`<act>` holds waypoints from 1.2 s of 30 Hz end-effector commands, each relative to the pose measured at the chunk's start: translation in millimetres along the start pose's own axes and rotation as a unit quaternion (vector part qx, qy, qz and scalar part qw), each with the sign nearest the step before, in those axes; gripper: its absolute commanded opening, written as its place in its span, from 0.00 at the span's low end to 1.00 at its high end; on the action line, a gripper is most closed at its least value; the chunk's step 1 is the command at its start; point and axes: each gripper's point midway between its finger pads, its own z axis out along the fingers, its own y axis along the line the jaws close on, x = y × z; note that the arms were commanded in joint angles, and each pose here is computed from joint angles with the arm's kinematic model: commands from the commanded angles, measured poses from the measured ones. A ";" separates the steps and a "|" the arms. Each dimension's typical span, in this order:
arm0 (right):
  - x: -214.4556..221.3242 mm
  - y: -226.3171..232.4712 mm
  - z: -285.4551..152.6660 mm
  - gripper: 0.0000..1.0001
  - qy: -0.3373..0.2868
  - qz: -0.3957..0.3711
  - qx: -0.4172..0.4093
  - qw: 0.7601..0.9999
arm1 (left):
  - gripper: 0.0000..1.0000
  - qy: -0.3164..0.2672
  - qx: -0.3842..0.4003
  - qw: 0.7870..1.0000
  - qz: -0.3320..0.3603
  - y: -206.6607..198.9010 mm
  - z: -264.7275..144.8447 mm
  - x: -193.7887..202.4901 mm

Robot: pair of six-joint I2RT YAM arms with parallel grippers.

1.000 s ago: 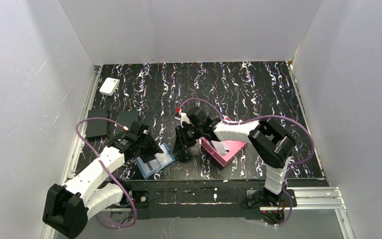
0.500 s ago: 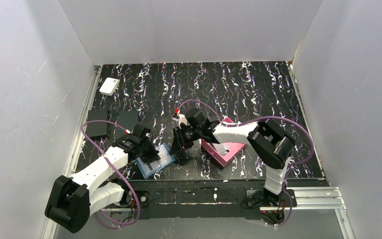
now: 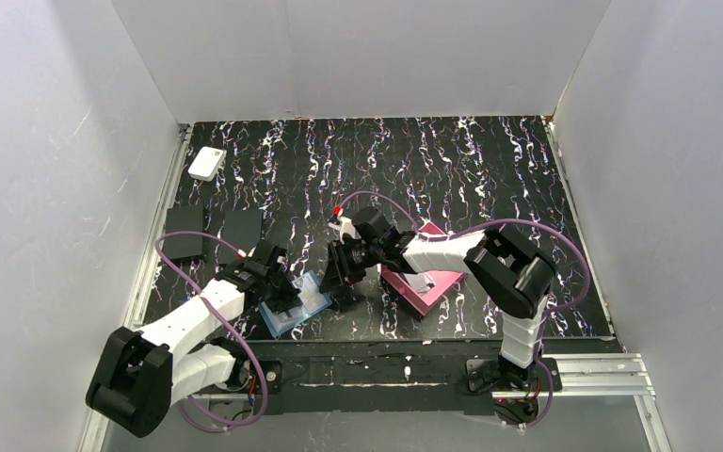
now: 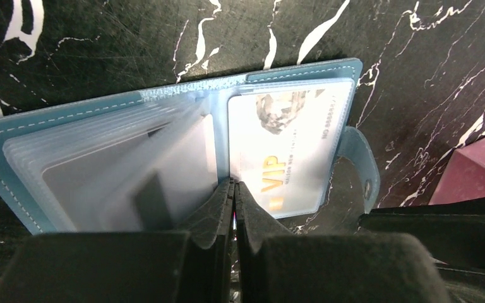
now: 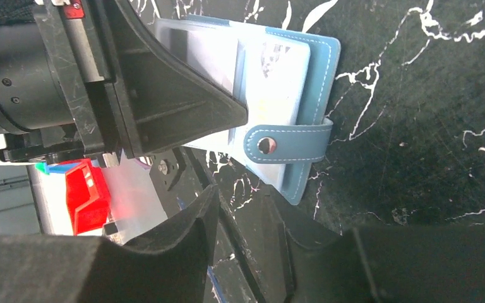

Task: Put the credit cards into the card holder
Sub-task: Insert the credit card into the card holder.

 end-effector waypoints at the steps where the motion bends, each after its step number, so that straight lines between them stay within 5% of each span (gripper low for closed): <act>1: 4.0 0.3 8.6 0.40 0.003 0.003 -0.012 1.000 | 0.00 0.004 -0.052 0.999 0.002 30.2 9.4 8.3; 36: 2.3 21.0 19.8 0.33 0.008 0.010 -0.039 0.999 | 0.00 0.004 -0.050 0.999 0.001 36.0 10.2 12.5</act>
